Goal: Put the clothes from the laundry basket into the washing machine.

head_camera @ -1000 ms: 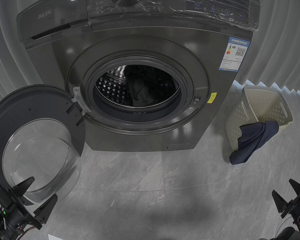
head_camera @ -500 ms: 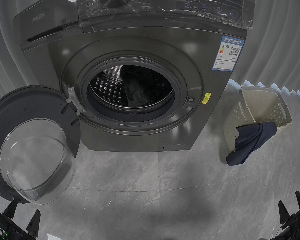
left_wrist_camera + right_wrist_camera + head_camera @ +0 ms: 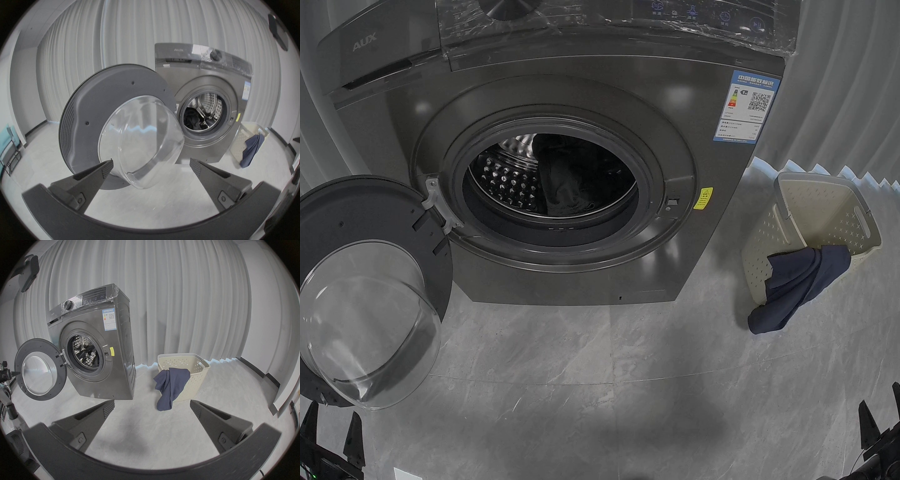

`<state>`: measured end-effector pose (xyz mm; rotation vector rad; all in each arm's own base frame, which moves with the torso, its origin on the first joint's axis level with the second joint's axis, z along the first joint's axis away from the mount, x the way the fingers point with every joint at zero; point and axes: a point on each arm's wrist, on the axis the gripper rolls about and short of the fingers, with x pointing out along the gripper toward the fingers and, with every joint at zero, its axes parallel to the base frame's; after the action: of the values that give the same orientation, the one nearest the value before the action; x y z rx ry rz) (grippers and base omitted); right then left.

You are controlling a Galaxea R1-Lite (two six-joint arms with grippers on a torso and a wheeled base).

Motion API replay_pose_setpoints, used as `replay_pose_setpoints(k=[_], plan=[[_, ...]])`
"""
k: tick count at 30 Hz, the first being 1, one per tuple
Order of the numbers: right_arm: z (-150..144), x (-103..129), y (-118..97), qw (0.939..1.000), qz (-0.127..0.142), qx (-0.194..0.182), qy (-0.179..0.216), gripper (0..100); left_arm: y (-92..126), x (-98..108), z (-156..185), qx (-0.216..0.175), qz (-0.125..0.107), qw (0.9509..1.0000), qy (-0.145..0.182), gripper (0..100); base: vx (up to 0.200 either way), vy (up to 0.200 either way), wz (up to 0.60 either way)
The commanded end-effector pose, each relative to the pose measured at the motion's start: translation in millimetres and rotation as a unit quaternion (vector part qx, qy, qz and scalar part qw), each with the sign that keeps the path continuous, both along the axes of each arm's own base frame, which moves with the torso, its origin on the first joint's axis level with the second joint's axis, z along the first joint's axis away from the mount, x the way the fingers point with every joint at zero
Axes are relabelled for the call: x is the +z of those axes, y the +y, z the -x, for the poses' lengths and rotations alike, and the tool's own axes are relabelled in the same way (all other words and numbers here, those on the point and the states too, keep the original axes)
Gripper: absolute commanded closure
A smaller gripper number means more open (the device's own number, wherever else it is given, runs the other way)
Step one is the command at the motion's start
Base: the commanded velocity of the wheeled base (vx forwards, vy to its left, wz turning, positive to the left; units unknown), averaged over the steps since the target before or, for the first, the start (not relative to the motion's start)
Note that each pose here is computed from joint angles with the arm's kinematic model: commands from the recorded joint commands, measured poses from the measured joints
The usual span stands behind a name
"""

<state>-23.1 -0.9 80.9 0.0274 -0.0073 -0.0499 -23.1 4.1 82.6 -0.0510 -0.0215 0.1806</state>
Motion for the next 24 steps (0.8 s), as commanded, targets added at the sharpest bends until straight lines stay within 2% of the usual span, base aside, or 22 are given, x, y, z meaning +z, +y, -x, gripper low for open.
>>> replay_pose_setpoints(k=[1, 3, 5, 7, 10, 11, 17, 21, 23, 24], plan=[[-0.3, -5.1, 0.0, 1.0000, 0.002, 0.000, 0.002, 0, -0.2, -0.6, 1.8, -0.007, -0.008, 0.9999, 0.009, 0, 0.000, -0.200, 0.00], [-0.3, -5.1, 0.0, 1.0000, 0.001, 0.000, 0.002, 0, -2.5, -0.1, 1.6, -0.057, -0.012, 0.9982, 0.008, 0, 0.000, -0.200, 0.00], [-0.3, -5.1, 0.0, 1.0000, 0.001, 0.000, 0.002, 0, -3.6, -0.2, 1.6, -0.083, -0.026, 0.9961, 0.009, 0, 0.000, -0.200, 0.00], [-0.3, -5.1, 0.0, 1.0000, 0.002, 0.000, 0.002, 0, -3.6, -0.1, 2.2, -0.079, -0.036, 0.9962, 0.012, 0, 0.000, -0.200, 0.00], [-0.3, -5.1, 0.0, 1.0000, 0.002, 0.000, 0.002, 0, -2.8, -0.2, 2.1, -0.063, -0.030, 0.9974, 0.014, 0, 0.000, -0.200, 0.00], [-0.3, -5.1, 0.0, 1.0000, 0.001, 0.000, 0.002, 0, -1.5, -0.7, 2.2, -0.034, -0.031, 0.9989, 0.015, 0, 0.000, -0.200, 0.00], [-0.3, -5.1, 0.0, 1.0000, 0.001, 0.000, 0.002, 0, -0.8, -0.6, 2.6, -0.016, -0.027, 0.9994, 0.012, 0, 0.000, -0.200, 0.00], [-0.2, -4.7, 0.0, 1.0000, 0.002, 0.000, 0.001, 0, 0.5, -1.1, 2.1, 0.013, -0.031, 0.9994, 0.008, 0, 0.000, -0.200, 0.00], [-0.3, -5.1, 0.0, 1.0000, 0.002, 0.000, 0.002, 0, 0.3, -0.9, 1.9, 0.007, -0.028, 0.9996, 0.008, 0, -0.100, -0.200, 0.00], [-0.3, -5.1, 0.0, 1.0000, 0.001, 0.000, 0.002, 0, -2.2, -2.5, 1.3, -0.052, -0.016, 0.9985, 0.007, 0, -0.200, -0.200, 0.00]])
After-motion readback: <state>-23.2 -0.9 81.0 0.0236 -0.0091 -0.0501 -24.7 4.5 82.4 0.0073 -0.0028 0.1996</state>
